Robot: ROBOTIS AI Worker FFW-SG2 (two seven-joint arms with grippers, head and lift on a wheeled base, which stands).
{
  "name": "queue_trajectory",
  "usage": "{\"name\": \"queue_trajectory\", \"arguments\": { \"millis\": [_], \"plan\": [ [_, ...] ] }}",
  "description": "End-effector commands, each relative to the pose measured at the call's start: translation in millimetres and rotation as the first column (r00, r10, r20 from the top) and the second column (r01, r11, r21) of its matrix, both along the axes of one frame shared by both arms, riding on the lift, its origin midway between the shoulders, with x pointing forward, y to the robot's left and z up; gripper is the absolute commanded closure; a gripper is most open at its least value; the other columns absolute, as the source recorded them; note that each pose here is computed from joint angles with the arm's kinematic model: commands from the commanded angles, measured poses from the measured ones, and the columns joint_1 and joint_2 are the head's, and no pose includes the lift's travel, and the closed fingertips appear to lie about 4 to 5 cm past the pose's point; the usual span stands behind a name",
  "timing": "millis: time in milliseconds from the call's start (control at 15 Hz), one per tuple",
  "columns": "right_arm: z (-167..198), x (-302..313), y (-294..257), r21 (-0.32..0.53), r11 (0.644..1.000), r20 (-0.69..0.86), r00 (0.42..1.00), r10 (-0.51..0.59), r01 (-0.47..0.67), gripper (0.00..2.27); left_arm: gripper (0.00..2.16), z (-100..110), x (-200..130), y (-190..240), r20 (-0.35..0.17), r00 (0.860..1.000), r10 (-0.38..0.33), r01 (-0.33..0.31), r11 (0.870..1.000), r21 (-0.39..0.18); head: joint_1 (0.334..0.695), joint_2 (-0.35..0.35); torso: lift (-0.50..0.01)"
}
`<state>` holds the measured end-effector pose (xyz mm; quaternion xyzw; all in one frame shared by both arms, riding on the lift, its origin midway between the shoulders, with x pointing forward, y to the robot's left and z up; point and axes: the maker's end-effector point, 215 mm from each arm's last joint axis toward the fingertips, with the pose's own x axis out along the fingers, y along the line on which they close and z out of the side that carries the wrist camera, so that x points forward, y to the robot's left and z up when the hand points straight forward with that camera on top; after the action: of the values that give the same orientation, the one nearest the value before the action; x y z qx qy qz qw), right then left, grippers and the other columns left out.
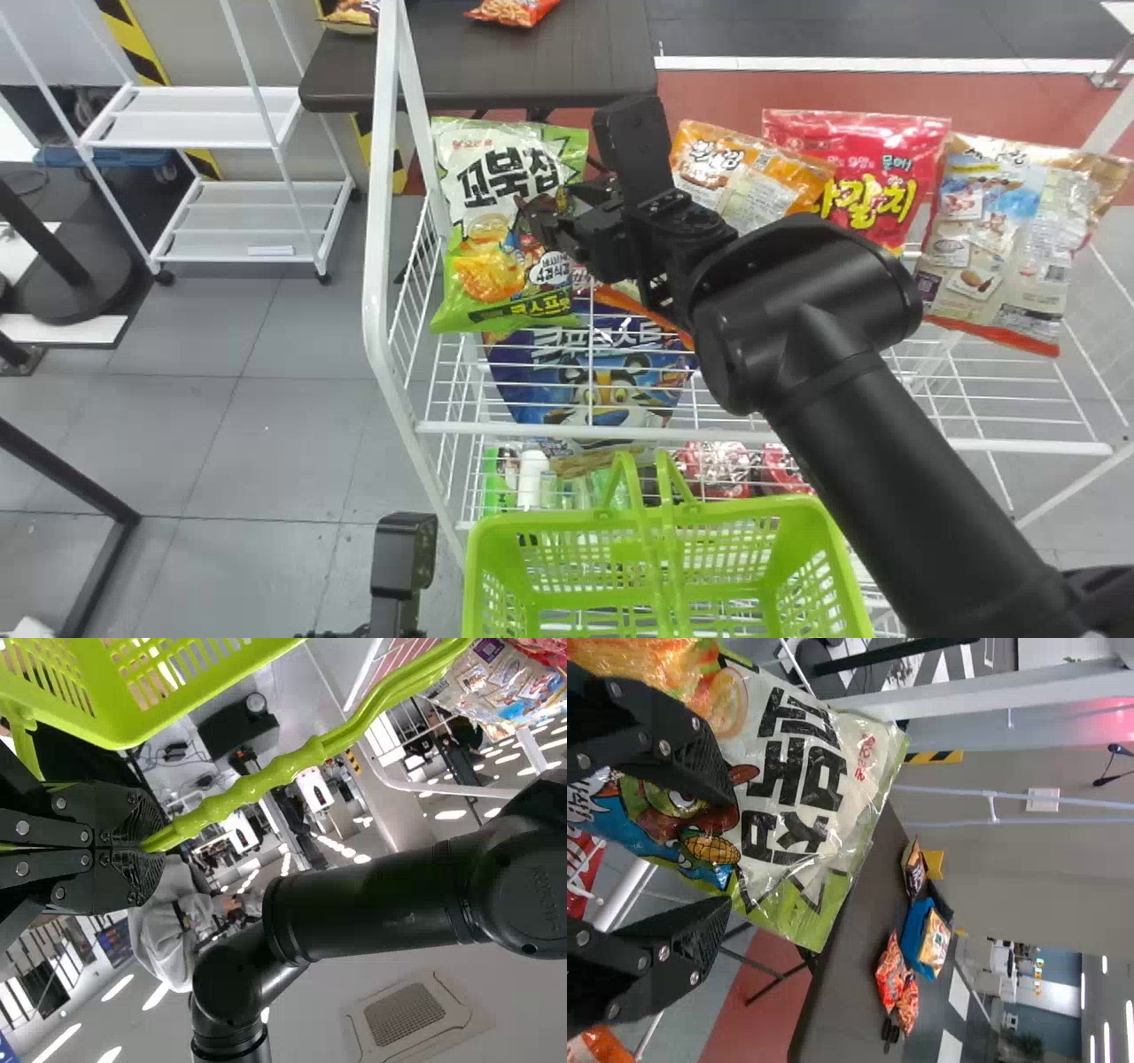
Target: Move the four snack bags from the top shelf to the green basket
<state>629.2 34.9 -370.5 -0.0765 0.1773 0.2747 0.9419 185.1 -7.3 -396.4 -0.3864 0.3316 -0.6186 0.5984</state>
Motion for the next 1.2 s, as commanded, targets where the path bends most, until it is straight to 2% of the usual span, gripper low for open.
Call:
{"name": "queue_trajectory", "arguments": {
  "millis": [0, 133, 200, 333, 600, 733, 800, 867, 1133],
  "plan": [
    [-4.2, -7.4, 3.6, 0.008, 1.0, -0.019, 1.0, 0.014, -0.013, 1.75, 2.08, 0.5, -1.4, -1.8, 0.0, 1.0, -0.004, 0.004, 1.0, -0.002, 0.695, 0.038, 0.0],
    [-2.4, -14.5, 7.2, 0.017, 1.0, -0.014, 1.0, 0.021, -0.02, 1.82, 2.08, 0.5, -1.4, -1.8, 0.0, 1.0, -0.004, 0.004, 1.0, -0.002, 0.695, 0.042, 0.0],
    [2.0, -21.7, 11.4, 0.026, 0.999, -0.01, 1.0, 0.027, -0.027, 1.95, 2.08, 0.5, -2.4, -1.8, -0.002, 1.0, -0.005, 0.005, 1.0, -0.002, 0.695, 0.043, 0.0],
    [5.6, -38.6, 17.0, 0.047, 0.998, -0.018, 0.999, 0.035, -0.034, 1.95, 2.08, 1.3, -2.8, -1.5, 0.0, 1.0, -0.004, 0.004, 1.0, -0.002, 0.695, 0.051, 0.0],
    [36.4, -88.8, 27.2, 0.106, 0.993, -0.039, 0.998, 0.053, -0.048, 1.95, 2.08, 0.8, -0.1, 2.4, 0.004, 1.0, 0.009, -0.009, 1.0, 0.008, 0.695, 0.07, 0.0],
    [64.9, -113.3, 18.7, 0.192, 0.981, -0.04, 0.998, 0.041, -0.032, 1.95, 2.08, 3.2, 1.9, 3.2, 0.017, 1.0, 0.02, -0.021, 1.0, 0.018, 0.695, 0.086, 0.0],
    [73.1, -123.5, -1.4, 0.226, 0.974, -0.053, 0.998, 0.022, -0.009, 1.95, 2.08, 2.8, 3.5, 3.6, 0.021, 0.999, 0.025, -0.025, 0.999, 0.027, 0.695, 0.088, 0.0],
    [73.4, -133.1, -35.9, 0.219, 0.976, -0.049, 0.999, -0.01, 0.021, 1.95, 2.08, 2.6, 3.4, 3.3, 0.022, 0.999, 0.027, -0.028, 0.999, 0.031, 0.695, 0.087, 0.0],
    [98.5, -179.3, -144.3, 0.213, 0.972, -0.015, 0.995, -0.096, 0.097, 1.95, 2.08, 3.1, 5.0, -0.8, 0.053, 0.998, 0.036, -0.04, 0.996, 0.076, 0.695, -0.063, 0.0]
  ]
}}
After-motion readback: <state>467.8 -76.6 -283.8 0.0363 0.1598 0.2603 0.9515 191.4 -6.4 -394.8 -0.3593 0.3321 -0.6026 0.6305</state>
